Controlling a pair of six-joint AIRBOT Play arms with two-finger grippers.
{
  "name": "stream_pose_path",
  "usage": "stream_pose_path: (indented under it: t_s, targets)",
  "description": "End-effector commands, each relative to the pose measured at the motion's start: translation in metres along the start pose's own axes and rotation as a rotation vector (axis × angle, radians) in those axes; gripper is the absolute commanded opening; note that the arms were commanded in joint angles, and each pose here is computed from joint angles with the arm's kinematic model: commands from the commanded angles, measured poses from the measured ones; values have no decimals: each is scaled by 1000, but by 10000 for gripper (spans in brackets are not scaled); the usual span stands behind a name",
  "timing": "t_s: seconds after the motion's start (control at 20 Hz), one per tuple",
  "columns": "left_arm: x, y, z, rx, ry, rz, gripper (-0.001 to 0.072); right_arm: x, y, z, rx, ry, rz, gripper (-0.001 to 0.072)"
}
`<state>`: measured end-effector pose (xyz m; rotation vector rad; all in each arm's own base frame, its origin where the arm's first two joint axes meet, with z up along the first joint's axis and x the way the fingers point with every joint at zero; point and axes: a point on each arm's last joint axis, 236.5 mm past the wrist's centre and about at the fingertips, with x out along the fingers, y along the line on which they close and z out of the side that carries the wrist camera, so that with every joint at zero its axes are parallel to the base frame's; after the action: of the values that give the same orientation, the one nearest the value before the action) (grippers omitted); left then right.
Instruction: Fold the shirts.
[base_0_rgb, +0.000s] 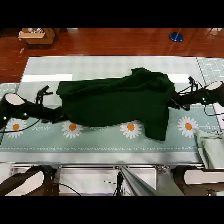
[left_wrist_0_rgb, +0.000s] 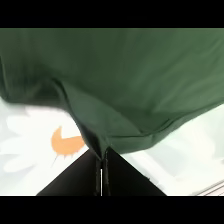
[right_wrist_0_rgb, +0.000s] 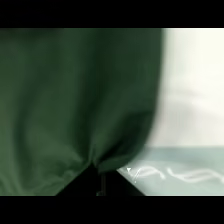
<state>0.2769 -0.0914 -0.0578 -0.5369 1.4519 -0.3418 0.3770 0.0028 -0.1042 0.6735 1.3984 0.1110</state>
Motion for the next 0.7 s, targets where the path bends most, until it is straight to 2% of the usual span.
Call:
stream_pose_path:
  t_s: [0.0, 0.15, 0.3, 0.45, 0.55, 0.65]
  targets:
    - [-37, -24, 31, 77, -76, -32, 19, -29, 38, 15, -95, -57, 66, 24]
    - [-128, -85, 84, 203, -348, -103, 19, -125, 100, 42, -284, -268, 101, 23]
    - [-252, -167, 97, 425, -669, -131, 19, -278, 197, 43, -497, -661, 173, 23]
    - [-379, -251, 51, 669, -998, -98, 19, -434, 274, -12, -674, -1101, 216, 23]
    - [-454, -293, 4, 794, -1237, -56, 19, -517, 301, -69, -754, -1350, 206, 23]
    - [-508, -315, -47, 878, -1428, 29, 18, -567, 310, -121, -747, -1485, 200, 23]
